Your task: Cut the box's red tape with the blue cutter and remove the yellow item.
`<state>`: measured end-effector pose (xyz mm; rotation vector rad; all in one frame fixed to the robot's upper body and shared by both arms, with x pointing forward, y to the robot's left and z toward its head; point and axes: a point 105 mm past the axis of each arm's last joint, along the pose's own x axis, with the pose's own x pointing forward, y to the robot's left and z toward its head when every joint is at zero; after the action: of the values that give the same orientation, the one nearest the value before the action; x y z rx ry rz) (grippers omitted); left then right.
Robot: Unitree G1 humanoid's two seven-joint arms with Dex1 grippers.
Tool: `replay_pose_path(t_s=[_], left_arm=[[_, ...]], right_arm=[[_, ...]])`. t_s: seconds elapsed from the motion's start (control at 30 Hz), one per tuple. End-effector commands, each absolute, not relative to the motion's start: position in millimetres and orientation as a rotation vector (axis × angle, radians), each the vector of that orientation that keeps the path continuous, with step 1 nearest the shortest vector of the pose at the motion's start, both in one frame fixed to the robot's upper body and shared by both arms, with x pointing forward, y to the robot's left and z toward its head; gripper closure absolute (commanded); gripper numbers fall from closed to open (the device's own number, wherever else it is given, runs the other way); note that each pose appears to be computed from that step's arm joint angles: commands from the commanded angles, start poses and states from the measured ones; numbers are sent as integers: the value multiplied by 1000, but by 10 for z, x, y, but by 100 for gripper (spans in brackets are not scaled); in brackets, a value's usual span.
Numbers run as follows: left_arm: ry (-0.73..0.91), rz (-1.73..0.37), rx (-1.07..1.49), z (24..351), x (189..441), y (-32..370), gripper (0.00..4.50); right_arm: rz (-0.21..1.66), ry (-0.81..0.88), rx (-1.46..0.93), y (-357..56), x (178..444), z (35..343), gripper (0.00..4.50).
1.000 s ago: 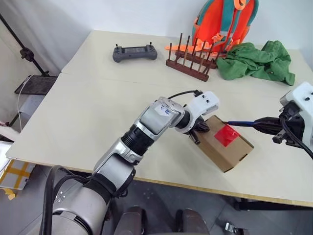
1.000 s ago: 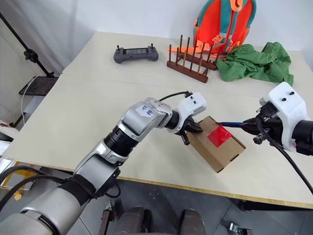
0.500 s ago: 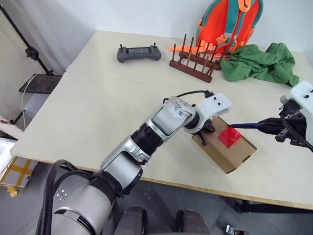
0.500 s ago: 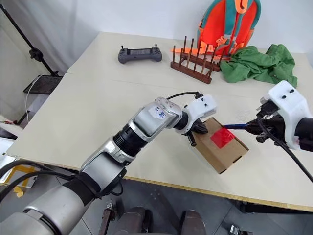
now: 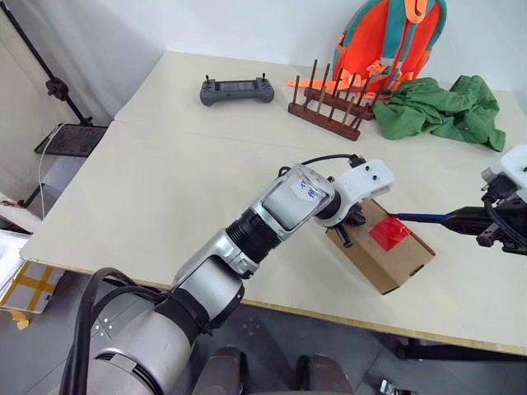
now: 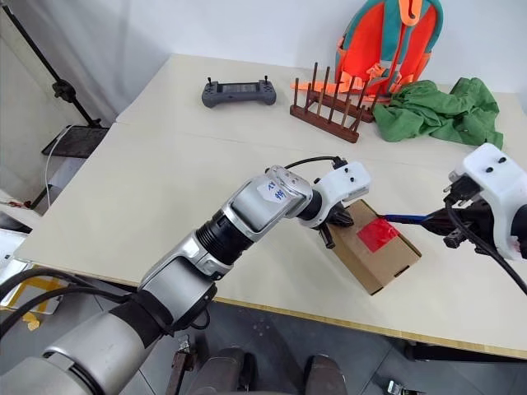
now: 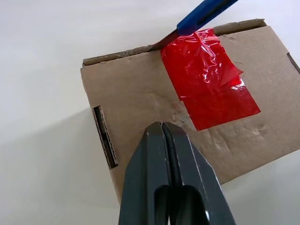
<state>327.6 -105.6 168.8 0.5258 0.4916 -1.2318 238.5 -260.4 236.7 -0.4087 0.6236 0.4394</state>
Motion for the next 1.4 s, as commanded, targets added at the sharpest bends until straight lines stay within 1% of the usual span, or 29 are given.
replay_pose_path(t_s=[0.03,0.13,0.27,0.37,0.7,0.87,1.07,1.4], left_arm=[[560,-1170,546,1547,3336,-957,446],[561,-1168,544,1548,3334,-956,446],[565,-1166,540,1539,3333,-938,446],[567,-1165,537,1537,3328,-933,446],[569,-1159,531,1530,3327,-911,446],[572,-1154,527,1525,3332,-904,446],[574,-1152,520,1523,3332,-908,446],[571,-1146,513,1531,3351,-923,446]], right_arm=[[408,637,-424,-2658,2373,2368,434],[405,639,-425,-2660,2381,2349,434],[417,623,-439,-2629,2356,2460,434],[418,625,-438,-2625,2341,2475,434],[443,641,-423,-2578,2368,2323,434],[440,646,-422,-2586,2378,2311,434],[432,635,-442,-2594,2334,2467,434],[422,703,-440,-2646,2208,2391,434]])
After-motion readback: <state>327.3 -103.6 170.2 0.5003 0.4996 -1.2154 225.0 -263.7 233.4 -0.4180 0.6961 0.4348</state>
